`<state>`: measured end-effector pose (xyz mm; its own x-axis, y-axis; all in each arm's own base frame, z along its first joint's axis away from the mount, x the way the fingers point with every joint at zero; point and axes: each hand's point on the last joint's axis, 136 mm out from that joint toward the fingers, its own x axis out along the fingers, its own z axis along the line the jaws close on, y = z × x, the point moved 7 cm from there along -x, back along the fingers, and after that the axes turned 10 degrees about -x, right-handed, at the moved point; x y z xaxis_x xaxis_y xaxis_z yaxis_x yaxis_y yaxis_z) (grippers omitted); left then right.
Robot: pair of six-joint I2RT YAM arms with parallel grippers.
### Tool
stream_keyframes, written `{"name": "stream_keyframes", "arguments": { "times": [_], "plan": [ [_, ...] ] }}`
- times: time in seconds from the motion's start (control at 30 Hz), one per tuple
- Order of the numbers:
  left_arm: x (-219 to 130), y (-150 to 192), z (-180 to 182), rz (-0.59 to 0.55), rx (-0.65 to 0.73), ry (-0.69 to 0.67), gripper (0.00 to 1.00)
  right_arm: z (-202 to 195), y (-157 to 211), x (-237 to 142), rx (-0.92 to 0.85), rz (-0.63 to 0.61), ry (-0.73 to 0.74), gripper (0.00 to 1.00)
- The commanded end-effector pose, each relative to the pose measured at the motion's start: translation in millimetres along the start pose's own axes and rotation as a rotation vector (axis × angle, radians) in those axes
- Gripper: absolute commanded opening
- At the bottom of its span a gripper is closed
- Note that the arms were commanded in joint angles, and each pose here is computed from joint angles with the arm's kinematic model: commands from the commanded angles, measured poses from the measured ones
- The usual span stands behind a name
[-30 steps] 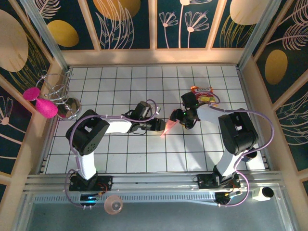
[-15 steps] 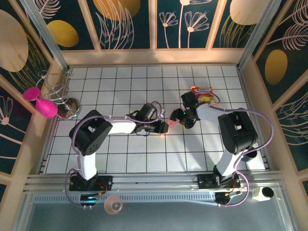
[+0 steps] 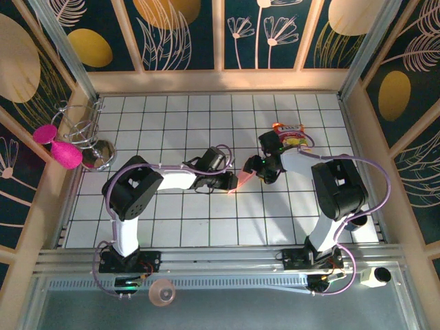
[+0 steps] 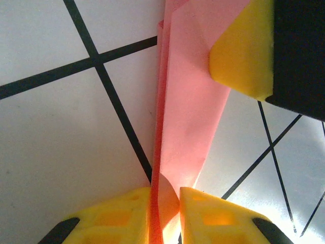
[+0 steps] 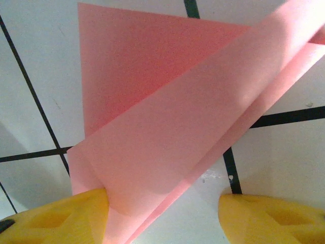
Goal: Fold a paper plane with a square sheet of paper (pick it up from the middle)
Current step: Fold the wing for the fifth time at the center of the table.
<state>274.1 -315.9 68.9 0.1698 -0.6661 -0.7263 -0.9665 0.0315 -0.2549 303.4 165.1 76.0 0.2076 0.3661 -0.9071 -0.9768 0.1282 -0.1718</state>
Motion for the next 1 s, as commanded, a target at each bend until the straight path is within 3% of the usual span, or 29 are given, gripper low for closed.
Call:
{"name": "stream_keyframes", "arguments": {
  "times": [0.0, 0.13, 0.27, 0.43, 0.5, 0.63, 0.77, 0.97],
  "plan": [
    [12, 8, 15, 0.046, -0.033, -0.072, 0.21, -32, 20, 50, 0.014, 0.054, 0.117, 0.62],
    [13, 8, 17, 0.05, -0.034, -0.084, 0.21, -23, 9, 33, 0.0, 0.01, 0.064, 0.63],
    [14, 9, 19, 0.058, -0.038, -0.095, 0.21, -4, -13, -12, -0.043, -0.127, -0.033, 0.68],
    [14, 9, 19, 0.057, -0.041, -0.098, 0.21, 3, -18, -54, -0.074, -0.238, -0.109, 0.68],
    [15, 9, 19, 0.059, -0.041, -0.097, 0.21, 10, -13, -59, -0.1, -0.244, -0.181, 0.64],
    [15, 9, 20, 0.059, -0.042, -0.099, 0.21, 27, -7, -58, -0.147, -0.235, -0.33, 0.45],
    [15, 9, 20, 0.061, -0.044, -0.099, 0.21, 37, -4, -44, -0.163, -0.193, -0.375, 0.31],
    [16, 11, 21, 0.066, -0.048, -0.104, 0.21, 42, 0, -23, -0.17, -0.129, -0.394, 0.21]
  ]
}}
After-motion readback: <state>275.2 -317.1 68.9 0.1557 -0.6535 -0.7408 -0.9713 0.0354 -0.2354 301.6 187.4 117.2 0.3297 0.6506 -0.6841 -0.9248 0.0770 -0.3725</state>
